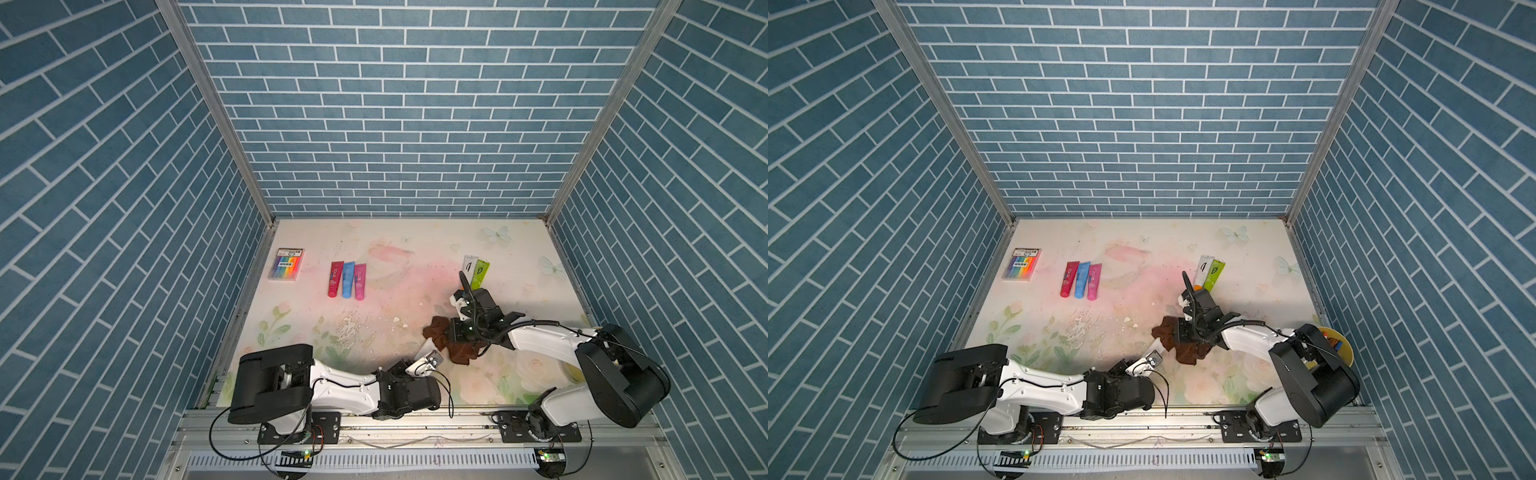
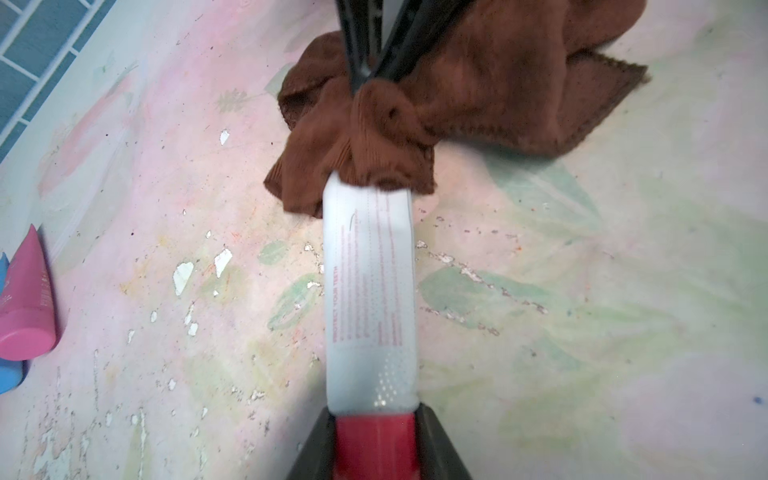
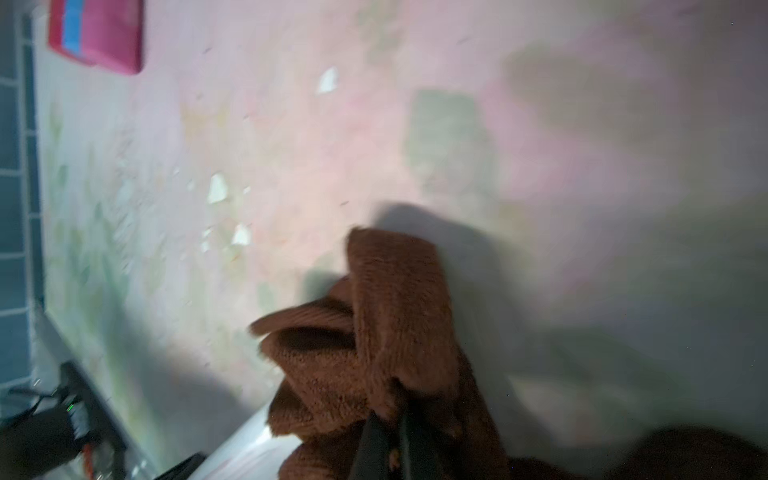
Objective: Wipe the surface of the toothpaste tube
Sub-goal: Wipe the dirt from the toothpaste tube, then adjust the toothpaste at the center of the board.
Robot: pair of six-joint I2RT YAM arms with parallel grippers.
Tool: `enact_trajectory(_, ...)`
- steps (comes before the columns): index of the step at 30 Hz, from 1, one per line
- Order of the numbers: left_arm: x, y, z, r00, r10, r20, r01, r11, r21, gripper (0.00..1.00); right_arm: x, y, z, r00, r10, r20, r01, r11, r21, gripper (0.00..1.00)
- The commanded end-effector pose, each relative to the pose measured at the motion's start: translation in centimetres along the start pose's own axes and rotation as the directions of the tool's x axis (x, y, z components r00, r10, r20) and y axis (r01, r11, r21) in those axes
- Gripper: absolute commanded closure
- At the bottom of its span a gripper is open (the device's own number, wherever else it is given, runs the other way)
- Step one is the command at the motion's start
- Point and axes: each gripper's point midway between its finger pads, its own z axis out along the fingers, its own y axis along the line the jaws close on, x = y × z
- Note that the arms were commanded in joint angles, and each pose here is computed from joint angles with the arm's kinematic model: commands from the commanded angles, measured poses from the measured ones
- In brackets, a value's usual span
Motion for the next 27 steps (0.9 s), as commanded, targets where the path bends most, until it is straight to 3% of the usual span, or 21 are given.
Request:
enact_trajectory(1, -0.7, 0.9, -0.3, 0.999, -0.03, 0.031, 0.031, 0.999, -0.029, 1.0, 1.4, -6.3, -1.5, 0.997, 0.074, 0.02, -0.076, 0.958, 0.276, 1.0)
enact_trajectory(8, -0.4, 2.3, 0.2, 0.994, -0.113, -0.008, 0.112, 0.993, -0.023, 1.0, 1.1, -5.7, -5.0, 0.993, 0.068, 0.094, -0.09, 0.961, 0.262, 1.0)
enact_trajectory(13, -0.8, 2.2, 0.7, 0.966, -0.249, -0.073, 0.254, 0.964, 0.077, 1.0, 1.7, -5.5, -7.1, 0.997, 0.035, 0.065, -0.052, 0.956, 0.289, 1.0)
enact_trajectory(17, -2.0, 0.6, 0.8, 0.949, -0.295, -0.111, 0.308, 0.941, 0.136, 1.0, 2.1, -6.4, -8.3, 0.997, 0.012, 0.074, -0.036, 0.939, 0.342, 1.0)
enact_trajectory(20, -1.8, -0.2, 1.8, 0.944, -0.291, -0.158, 0.311, 0.942, 0.123, 0.93, 2.6, -7.1, -8.2, 0.997, 0.007, 0.076, -0.034, 0.932, 0.362, 1.0)
enact_trajectory(24, -1.3, -1.8, 2.8, 0.931, -0.295, -0.217, 0.33, 0.933, 0.147, 0.68, 2.3, -6.9, -8.2, 0.996, -0.004, 0.09, -0.028, 0.937, 0.349, 1.0)
enact_trajectory(27, -1.8, -2.8, 3.0, 0.902, -0.35, -0.253, 0.4, 0.897, 0.186, 0.57, 2.3, -6.7, -8.2, 0.996, -0.008, 0.093, -0.024, 0.941, 0.338, 1.0)
